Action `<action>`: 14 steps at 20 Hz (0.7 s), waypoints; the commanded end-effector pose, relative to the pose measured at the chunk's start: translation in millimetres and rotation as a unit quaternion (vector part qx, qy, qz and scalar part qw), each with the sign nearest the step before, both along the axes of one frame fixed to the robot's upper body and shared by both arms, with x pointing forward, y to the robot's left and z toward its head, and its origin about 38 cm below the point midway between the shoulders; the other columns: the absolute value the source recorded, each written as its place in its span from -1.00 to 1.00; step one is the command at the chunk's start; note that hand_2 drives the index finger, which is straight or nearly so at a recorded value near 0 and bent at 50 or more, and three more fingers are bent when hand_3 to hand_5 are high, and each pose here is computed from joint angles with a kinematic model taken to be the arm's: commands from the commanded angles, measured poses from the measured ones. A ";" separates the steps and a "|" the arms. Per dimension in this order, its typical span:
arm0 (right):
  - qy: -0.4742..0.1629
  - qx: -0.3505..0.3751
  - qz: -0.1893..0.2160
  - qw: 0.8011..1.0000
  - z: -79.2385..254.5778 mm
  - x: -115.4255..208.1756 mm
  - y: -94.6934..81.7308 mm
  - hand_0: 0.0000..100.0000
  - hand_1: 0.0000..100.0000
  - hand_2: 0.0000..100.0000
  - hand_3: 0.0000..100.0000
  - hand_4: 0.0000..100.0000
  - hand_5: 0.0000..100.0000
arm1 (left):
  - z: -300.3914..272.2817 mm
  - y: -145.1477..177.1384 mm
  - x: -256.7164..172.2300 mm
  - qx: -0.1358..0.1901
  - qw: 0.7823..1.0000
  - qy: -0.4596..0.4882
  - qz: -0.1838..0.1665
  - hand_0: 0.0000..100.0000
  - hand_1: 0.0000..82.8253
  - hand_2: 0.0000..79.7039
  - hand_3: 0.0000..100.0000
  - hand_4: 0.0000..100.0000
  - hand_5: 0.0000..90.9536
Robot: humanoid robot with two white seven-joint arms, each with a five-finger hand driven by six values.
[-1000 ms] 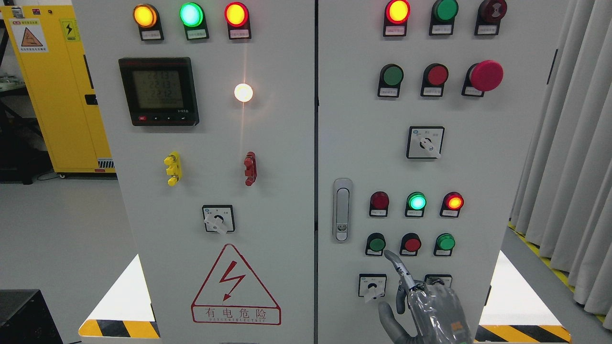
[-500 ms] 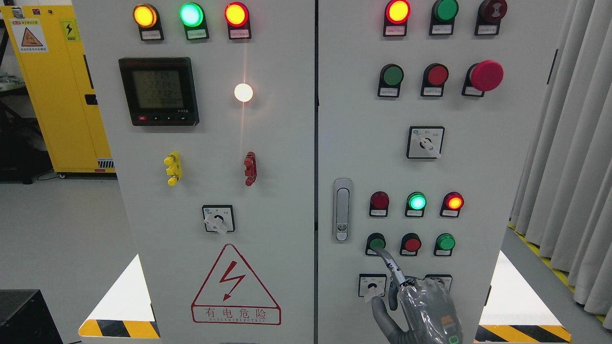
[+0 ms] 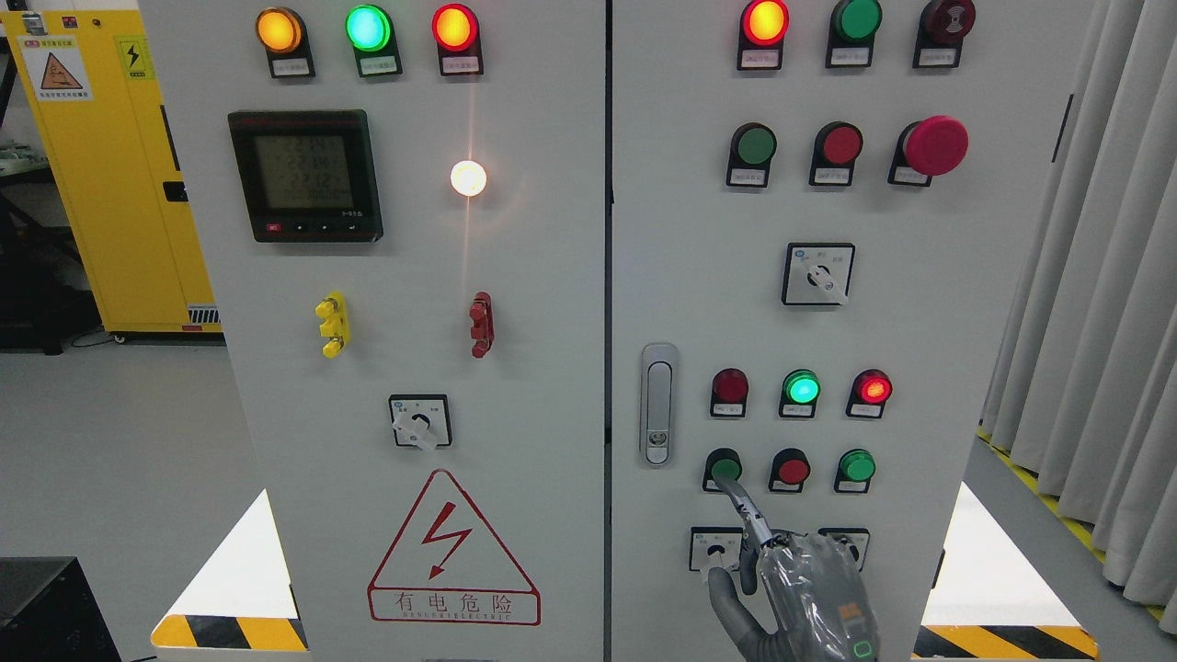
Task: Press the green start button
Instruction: 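Press the green push button inward with the right hand's fingertip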
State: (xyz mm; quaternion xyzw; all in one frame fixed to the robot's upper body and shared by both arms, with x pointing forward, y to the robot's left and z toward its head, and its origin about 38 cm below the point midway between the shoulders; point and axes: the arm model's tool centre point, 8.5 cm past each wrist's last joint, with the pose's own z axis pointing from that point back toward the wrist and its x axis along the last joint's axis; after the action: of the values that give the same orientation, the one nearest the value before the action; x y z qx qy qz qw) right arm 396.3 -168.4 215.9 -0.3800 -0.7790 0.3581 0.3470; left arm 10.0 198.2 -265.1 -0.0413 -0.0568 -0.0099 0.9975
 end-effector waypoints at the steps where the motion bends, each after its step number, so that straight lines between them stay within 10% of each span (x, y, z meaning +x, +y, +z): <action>1: 0.014 0.001 0.000 1.000 -8.6 6.1 1.1 0.30 0.78 -1.00 0.78 0.85 1.00 | 0.0 -0.6 -0.1 -0.001 1.000 0.000 0.000 -0.76 0.34 -1.00 -1.00 -1.00 -1.00; 14: 0.022 0.007 -0.001 1.000 -10.8 13.1 -1.1 0.34 0.76 -1.00 0.78 0.86 1.00 | 0.0 0.4 -0.1 0.000 1.000 0.000 0.000 -0.76 0.34 -1.00 -1.00 -1.00 -1.00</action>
State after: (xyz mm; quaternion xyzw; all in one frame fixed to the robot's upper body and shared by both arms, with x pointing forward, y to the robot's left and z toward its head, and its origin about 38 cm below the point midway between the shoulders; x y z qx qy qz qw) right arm 404.8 -168.5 210.2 -0.3753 -0.7760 0.3592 0.3576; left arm 10.2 198.4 -265.1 -0.0401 -0.0570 -0.0098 0.9975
